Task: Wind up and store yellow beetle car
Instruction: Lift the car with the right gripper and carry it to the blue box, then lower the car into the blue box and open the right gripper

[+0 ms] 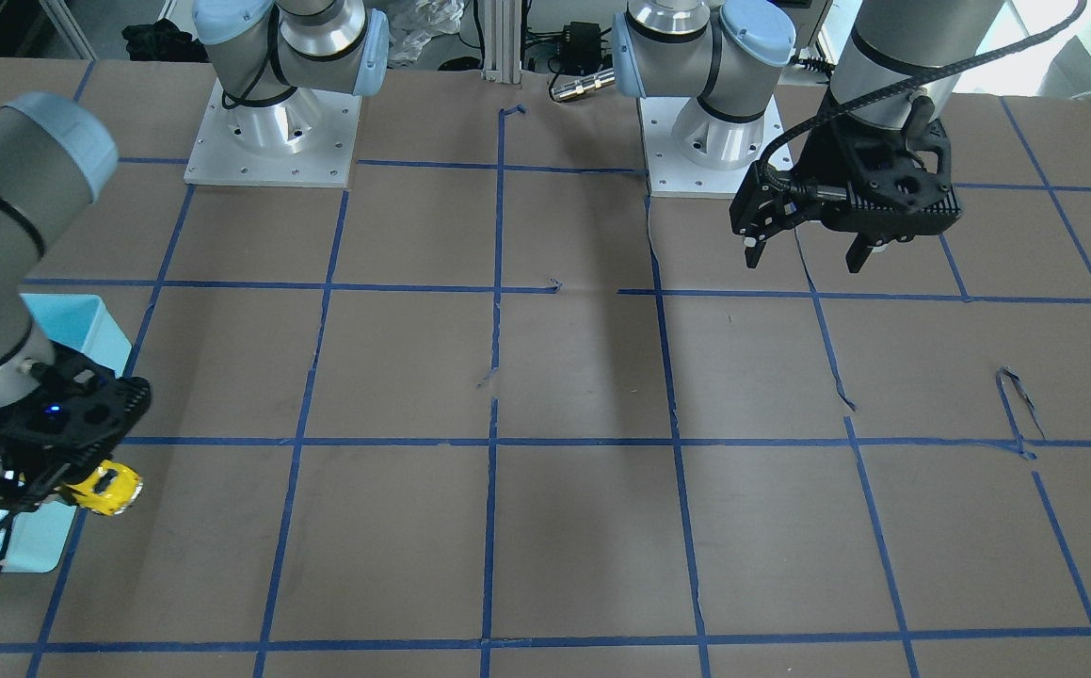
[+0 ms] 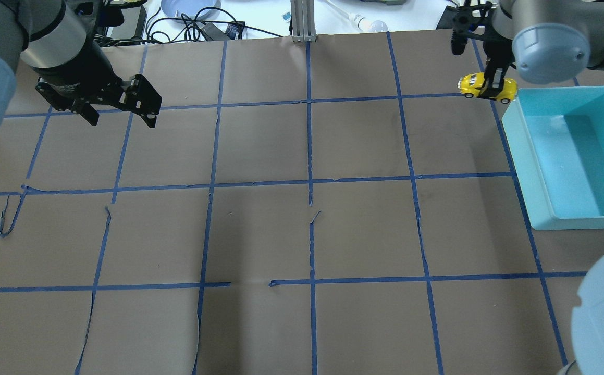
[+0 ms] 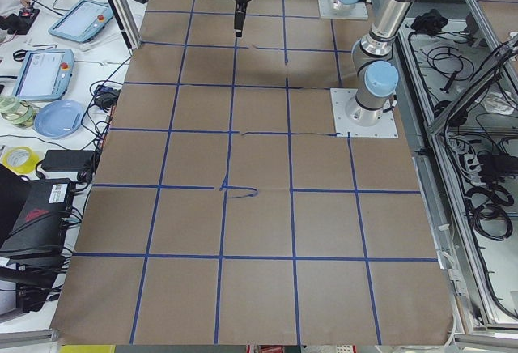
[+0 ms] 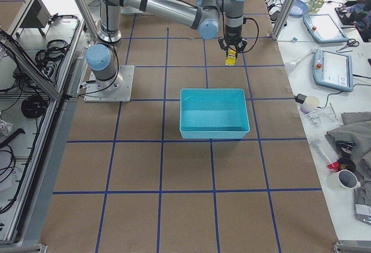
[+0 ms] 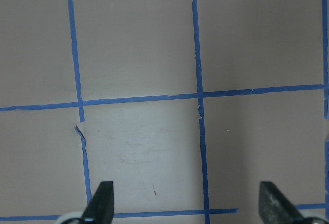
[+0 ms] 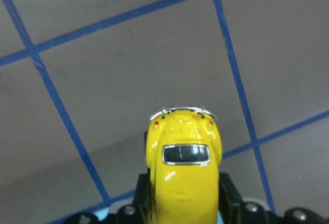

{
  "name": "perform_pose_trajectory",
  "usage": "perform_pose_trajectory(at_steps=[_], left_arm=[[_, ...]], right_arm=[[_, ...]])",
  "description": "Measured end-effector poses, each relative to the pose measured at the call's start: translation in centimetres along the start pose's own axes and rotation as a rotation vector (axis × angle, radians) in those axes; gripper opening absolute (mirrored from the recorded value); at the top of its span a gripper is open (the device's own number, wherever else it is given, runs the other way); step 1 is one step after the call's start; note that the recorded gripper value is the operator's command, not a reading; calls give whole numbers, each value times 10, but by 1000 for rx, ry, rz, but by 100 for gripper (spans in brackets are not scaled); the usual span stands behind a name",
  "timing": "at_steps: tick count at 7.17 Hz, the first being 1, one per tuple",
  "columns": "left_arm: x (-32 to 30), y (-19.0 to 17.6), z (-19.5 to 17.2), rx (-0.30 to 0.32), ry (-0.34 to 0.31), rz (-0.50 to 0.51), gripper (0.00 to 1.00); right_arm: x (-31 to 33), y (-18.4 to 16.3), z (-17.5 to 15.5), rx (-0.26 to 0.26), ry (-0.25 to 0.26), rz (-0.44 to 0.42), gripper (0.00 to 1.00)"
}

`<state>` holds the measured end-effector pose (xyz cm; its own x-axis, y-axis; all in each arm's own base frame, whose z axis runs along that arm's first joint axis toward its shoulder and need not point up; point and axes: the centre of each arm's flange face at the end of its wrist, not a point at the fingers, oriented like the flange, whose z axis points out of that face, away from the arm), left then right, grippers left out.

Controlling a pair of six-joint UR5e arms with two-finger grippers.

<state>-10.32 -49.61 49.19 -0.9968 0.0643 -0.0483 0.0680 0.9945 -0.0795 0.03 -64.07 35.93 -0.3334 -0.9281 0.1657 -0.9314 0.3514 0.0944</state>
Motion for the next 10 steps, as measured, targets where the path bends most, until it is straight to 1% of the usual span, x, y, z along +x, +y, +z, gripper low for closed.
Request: perform_pose_trajectory(at_steps=[1, 2, 3, 4, 5, 6, 7, 8, 9, 10], left_arm=[[0, 0, 0, 0, 1, 0, 100], [0, 0, 0, 1, 2, 1, 100], [1, 0, 0, 1, 3, 1, 100], [1, 0, 0, 1, 3, 2, 100], [0, 0, 0, 1, 2, 3, 100], [0, 0, 0, 1, 2, 3, 100], [0, 0, 0, 1, 2, 3, 100], [0, -1, 1, 1, 3, 2, 100], [0, -1, 1, 2, 3, 2, 100], [0, -1, 1, 2, 3, 2, 100]], right_arm=[[10, 48, 15, -10, -25, 43, 0], [12, 91, 33, -21, -56, 60, 0], [11, 129, 52, -27, -76, 42, 0], [8, 162, 72, -28, -69, 8, 0], [4, 182, 90, -16, -45, -56, 0], [-1, 197, 106, 8, -30, -131, 0], [-6, 212, 119, 39, -32, -185, 0], [-12, 228, 135, 75, -45, -206, 0], [-18, 242, 147, 97, -59, -224, 0], [-23, 249, 155, 108, -69, -239, 4]])
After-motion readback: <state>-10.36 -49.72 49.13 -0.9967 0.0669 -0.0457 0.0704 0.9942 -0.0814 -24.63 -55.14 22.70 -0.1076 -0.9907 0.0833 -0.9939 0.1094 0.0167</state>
